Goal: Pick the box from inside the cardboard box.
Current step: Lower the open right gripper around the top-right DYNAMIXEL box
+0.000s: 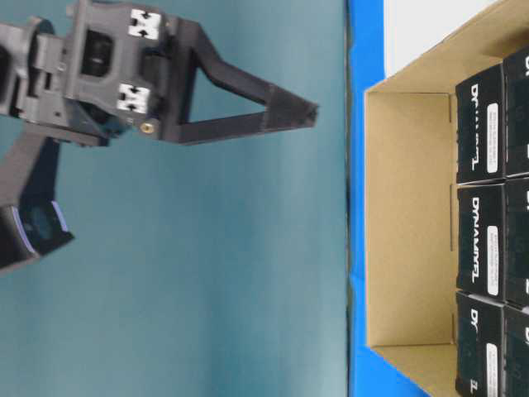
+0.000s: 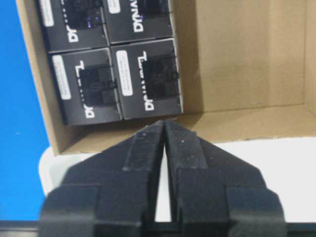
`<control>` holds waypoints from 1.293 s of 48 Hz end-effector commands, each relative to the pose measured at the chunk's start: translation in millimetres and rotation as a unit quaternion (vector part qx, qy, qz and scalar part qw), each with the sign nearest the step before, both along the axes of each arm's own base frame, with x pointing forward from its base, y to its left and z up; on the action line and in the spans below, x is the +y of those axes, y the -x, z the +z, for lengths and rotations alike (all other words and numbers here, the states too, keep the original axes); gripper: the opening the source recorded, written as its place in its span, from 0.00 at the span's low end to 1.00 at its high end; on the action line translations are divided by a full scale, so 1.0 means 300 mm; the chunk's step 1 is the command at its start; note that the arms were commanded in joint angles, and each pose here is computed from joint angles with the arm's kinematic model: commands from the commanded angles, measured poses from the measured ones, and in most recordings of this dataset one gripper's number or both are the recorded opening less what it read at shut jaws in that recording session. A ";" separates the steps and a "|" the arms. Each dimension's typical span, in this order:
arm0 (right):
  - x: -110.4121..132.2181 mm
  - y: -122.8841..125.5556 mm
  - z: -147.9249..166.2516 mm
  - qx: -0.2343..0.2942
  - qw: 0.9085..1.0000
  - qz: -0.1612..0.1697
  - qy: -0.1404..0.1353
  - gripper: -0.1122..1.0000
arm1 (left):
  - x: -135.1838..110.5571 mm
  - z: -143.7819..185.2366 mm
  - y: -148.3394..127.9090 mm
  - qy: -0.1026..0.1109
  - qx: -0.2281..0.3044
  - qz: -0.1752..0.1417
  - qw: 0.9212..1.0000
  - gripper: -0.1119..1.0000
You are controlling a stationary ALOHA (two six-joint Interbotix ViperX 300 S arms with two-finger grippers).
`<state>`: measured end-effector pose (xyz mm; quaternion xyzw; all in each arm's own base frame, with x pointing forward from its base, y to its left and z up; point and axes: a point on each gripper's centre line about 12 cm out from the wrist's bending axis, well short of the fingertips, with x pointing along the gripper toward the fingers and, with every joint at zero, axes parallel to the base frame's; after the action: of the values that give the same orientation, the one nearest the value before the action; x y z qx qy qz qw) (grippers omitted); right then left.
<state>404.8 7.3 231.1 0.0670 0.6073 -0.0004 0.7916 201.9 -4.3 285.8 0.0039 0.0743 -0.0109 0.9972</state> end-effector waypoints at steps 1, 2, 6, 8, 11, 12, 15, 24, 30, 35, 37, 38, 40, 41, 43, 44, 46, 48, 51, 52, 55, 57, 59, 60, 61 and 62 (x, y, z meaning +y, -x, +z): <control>0.004 -0.016 0.005 -0.008 1.000 0.005 -0.001 0.29 | -0.001 0.035 -0.008 0.001 -0.013 -0.001 1.000 0.04; 0.004 -0.019 0.003 -0.008 1.000 0.007 -0.001 0.33 | -0.001 0.035 -0.008 0.001 -0.013 -0.001 1.000 0.04; -0.002 -0.022 -0.007 -0.003 1.000 0.011 0.000 0.53 | 0.000 0.035 -0.008 0.001 -0.013 0.000 1.000 0.04; -0.002 -0.019 -0.016 0.002 1.000 0.013 0.000 0.65 | -0.001 0.035 -0.008 0.001 -0.013 -0.001 1.000 0.04; -0.006 -0.020 -0.035 0.008 1.000 0.012 0.001 0.81 | -0.001 0.035 -0.008 0.001 -0.013 -0.001 1.000 0.04; -0.008 -0.020 -0.039 0.008 1.000 0.012 0.001 0.86 | -0.001 0.035 -0.008 0.001 -0.013 -0.001 1.000 0.04; -0.015 -0.023 -0.054 0.011 1.000 0.014 0.002 0.96 | -0.001 0.037 -0.008 0.001 -0.014 -0.001 1.000 0.04; -0.032 -0.035 -0.098 0.016 1.000 0.008 -0.019 1.00 | 0.000 0.037 -0.008 0.001 -0.014 0.000 1.000 0.04; -0.029 -0.056 -0.139 0.009 1.000 0.016 -0.024 1.00 | -0.001 0.038 -0.007 0.001 -0.015 -0.001 1.000 0.04; -0.020 -0.070 -0.176 0.010 0.999 0.018 -0.031 1.00 | -0.001 0.038 -0.007 0.001 -0.015 -0.001 1.000 0.04; -0.018 -0.074 -0.195 0.014 0.999 0.018 -0.034 1.00 | -0.001 0.037 -0.008 0.001 -0.014 -0.001 1.000 0.04; -0.015 -0.075 -0.209 0.019 0.999 0.020 -0.035 1.00 | -0.001 0.037 -0.008 0.001 -0.014 -0.001 1.000 0.04; -0.012 -0.075 -0.230 0.026 0.999 0.024 -0.036 1.00 | -0.001 0.039 -0.008 0.001 -0.015 -0.001 1.000 0.04; -0.008 -0.075 -0.238 0.028 0.999 0.025 -0.038 1.00 | -0.001 0.038 -0.007 0.001 -0.015 -0.001 1.000 0.04; -0.005 -0.074 -0.253 0.034 0.998 0.029 -0.040 1.00 | -0.001 0.040 -0.007 0.001 -0.015 -0.001 1.000 0.04; -0.003 -0.074 -0.259 0.035 0.998 0.029 -0.041 1.00 | -0.001 0.039 -0.008 0.001 -0.015 -0.001 1.000 0.04; -0.002 -0.075 -0.266 0.035 0.998 0.031 -0.043 1.00 | 0.000 0.039 -0.008 0.001 -0.015 0.000 1.000 0.04; 0.000 -0.075 -0.269 0.034 0.998 0.031 -0.045 1.00 | -0.001 0.039 -0.008 0.001 -0.015 -0.001 1.000 0.04; 0.000 -0.076 -0.269 0.033 0.998 0.032 -0.045 1.00 | -0.001 0.037 -0.008 0.001 -0.014 -0.001 1.000 0.04; 0.000 -0.076 -0.269 0.033 0.998 0.032 -0.045 1.00 | -0.001 0.040 -0.007 0.001 -0.015 -0.001 1.000 0.04; 0.000 -0.075 -0.271 0.033 0.998 0.032 -0.045 1.00 | 0.000 0.038 -0.007 0.001 -0.015 0.000 1.000 0.04; 0.000 -0.074 -0.272 0.034 0.998 0.031 -0.045 1.00 | -0.001 0.037 -0.008 0.001 -0.014 -0.001 1.000 0.04; 0.000 -0.073 -0.275 0.034 0.998 0.031 -0.045 1.00 | -0.001 0.037 -0.008 0.001 -0.014 -0.001 1.000 0.04; -0.001 -0.073 -0.276 0.033 0.998 0.031 -0.045 1.00 | -0.001 0.037 -0.008 0.001 -0.014 -0.001 1.000 0.04; -0.003 -0.073 -0.276 0.032 0.998 0.030 -0.044 1.00 | -0.001 0.037 -0.008 0.001 -0.014 -0.001 1.000 0.04; -0.001 -0.073 -0.277 0.031 0.998 0.031 -0.044 1.00 | -0.001 0.039 -0.008 0.001 -0.015 -0.001 1.000 0.04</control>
<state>425.1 5.5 147.2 0.0825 0.6378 0.0474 0.7643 201.7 -4.3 286.1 0.0031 0.0735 -0.0109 0.9972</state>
